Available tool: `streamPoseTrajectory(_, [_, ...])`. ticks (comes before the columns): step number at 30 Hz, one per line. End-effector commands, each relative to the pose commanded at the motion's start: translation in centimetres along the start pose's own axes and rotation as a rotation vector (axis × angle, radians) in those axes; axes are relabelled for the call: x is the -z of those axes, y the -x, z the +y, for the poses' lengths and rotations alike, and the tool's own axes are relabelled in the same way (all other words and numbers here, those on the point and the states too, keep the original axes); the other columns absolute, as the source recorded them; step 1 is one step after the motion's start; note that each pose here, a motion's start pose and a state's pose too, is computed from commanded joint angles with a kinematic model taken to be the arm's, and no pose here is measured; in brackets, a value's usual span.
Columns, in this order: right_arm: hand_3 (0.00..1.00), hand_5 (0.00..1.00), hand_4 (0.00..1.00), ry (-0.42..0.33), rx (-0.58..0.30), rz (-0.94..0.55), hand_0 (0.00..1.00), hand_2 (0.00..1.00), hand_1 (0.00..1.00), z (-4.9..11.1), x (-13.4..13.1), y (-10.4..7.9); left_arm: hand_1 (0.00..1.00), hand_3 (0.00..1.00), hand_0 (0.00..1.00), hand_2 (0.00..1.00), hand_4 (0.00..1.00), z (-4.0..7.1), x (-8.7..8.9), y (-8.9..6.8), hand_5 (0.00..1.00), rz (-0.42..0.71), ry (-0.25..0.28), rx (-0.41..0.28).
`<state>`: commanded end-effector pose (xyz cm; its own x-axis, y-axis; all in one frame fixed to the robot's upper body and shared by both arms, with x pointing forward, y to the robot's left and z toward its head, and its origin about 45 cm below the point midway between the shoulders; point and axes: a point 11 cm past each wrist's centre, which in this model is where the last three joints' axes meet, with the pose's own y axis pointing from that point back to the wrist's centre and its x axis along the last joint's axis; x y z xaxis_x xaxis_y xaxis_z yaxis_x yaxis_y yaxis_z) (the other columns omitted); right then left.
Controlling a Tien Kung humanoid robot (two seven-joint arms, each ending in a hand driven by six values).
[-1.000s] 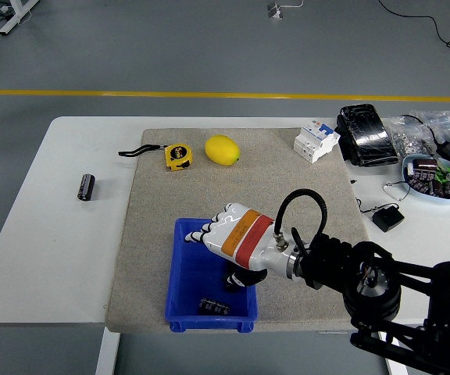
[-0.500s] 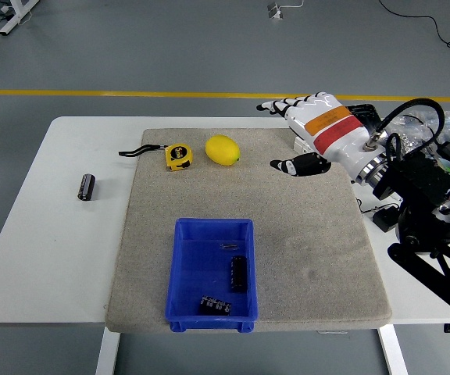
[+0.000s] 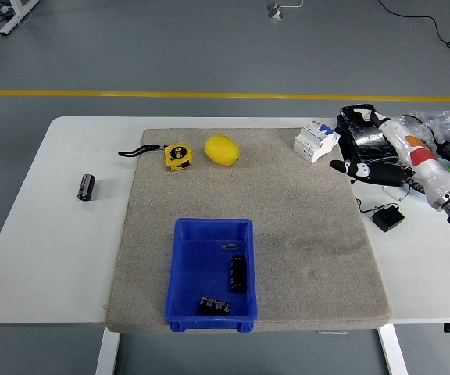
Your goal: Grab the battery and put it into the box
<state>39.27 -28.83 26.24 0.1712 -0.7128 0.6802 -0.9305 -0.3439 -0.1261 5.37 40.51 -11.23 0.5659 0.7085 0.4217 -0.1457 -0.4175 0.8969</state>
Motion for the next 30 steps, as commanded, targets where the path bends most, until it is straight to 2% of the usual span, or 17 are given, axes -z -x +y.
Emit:
streamPoseTrajectory(2, [0.900, 0.825, 0.998, 0.020, -0.006, -0.100, 0.829, 0.871, 0.835, 0.6, -0.6, 0.1, 0.685, 0.631, 0.700, 0.724, 0.647, 0.0, -0.1, 0.2, 0.657, -0.002, 0.002, 0.001])
streamPoseTrajectory(10, [0.897, 0.848, 0.998, 0.099, -0.066, -0.476, 0.829, 0.861, 0.834, 2.2, -2.2, 1.5, 0.680, 0.632, 0.699, 0.720, 0.646, 0.2, -0.3, 1.0, 0.656, -0.008, 0.006, 0.011])
streamPoseTrajectory(21, [0.895, 0.881, 0.998, 0.232, -0.231, -0.978, 0.832, 0.863, 0.837, 4.3, -5.4, 4.0, 0.679, 0.625, 0.699, 0.717, 0.646, 0.1, -0.3, 0.8, 0.658, -0.027, -0.003, 0.016])
streamPoseTrajectory(30, [0.891, 0.884, 0.998, 0.251, -0.346, -1.018, 0.823, 0.856, 0.830, 5.6, -7.1, 4.3, 0.679, 0.625, 0.700, 0.718, 0.645, 0.1, -0.6, 0.6, 0.658, -0.044, 0.005, 0.020])
